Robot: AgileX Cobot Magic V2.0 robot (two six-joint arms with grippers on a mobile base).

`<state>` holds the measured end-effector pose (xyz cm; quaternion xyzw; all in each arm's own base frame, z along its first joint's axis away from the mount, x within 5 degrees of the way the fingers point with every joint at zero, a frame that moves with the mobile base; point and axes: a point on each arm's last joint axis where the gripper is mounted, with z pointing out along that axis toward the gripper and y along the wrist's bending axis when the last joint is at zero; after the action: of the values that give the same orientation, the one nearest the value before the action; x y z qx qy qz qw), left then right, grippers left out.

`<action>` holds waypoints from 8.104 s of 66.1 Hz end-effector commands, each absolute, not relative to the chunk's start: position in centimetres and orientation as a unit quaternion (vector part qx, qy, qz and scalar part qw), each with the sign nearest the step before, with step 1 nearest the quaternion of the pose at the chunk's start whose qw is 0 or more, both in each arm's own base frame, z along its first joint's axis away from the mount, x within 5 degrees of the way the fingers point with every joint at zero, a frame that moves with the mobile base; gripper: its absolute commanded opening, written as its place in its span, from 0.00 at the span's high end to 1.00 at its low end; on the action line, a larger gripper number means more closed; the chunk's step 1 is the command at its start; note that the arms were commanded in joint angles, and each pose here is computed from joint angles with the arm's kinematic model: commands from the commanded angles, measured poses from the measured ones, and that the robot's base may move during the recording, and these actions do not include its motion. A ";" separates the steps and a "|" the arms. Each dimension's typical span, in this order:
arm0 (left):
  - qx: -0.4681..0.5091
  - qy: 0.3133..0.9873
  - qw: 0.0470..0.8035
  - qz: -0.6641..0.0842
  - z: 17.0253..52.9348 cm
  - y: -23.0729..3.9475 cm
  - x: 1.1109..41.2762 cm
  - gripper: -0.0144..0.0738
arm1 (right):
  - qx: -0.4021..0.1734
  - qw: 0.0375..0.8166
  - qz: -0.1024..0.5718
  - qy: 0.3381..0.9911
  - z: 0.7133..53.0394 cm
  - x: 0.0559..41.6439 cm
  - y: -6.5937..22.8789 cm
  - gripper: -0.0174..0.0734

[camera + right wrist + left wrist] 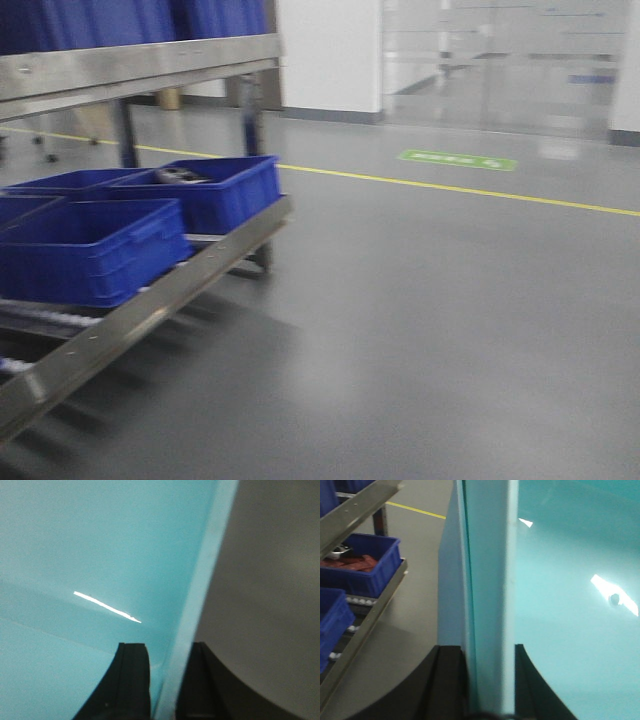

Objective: Move two blue bins to right shelf middle
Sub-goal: 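Turn the base across the room toward another blue-bin shelf, then drive up to the shelf above the bin with the red bag, then push the held teal bin onto the upper shelf and open both grippers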

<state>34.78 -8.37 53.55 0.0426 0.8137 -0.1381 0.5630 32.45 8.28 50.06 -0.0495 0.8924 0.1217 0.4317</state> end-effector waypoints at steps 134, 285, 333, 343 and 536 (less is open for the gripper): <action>0.035 0.771 0.609 -0.182 55.6 -8.7 33.9 0.96 | -0.069 0.481 0.135 0.863 51.7 31.9 8.5 0.99; 0.026 0.901 0.419 -0.106 37.5 -9.9 43.1 0.96 | 0.007 0.353 0.127 0.927 37.5 44.4 11.2 0.99; 0.033 0.892 0.438 -0.106 43.5 -9.5 41.4 0.59 | 0.001 0.370 0.118 0.921 41.8 42.3 10.5 0.58; 0.036 0.899 0.423 -0.106 44.7 -9.3 40.4 0.96 | -0.003 0.380 0.119 0.917 42.9 41.6 10.4 0.92; 0.020 0.712 0.667 -0.217 36.7 -4.5 12.8 0.96 | -0.023 0.647 0.124 0.752 38.6 13.0 3.0 0.99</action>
<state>13.41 -4.68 36.28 0.0214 0.7272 -0.2094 0.6534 13.90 3.16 37.92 -0.0221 0.7710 0.1192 0.6252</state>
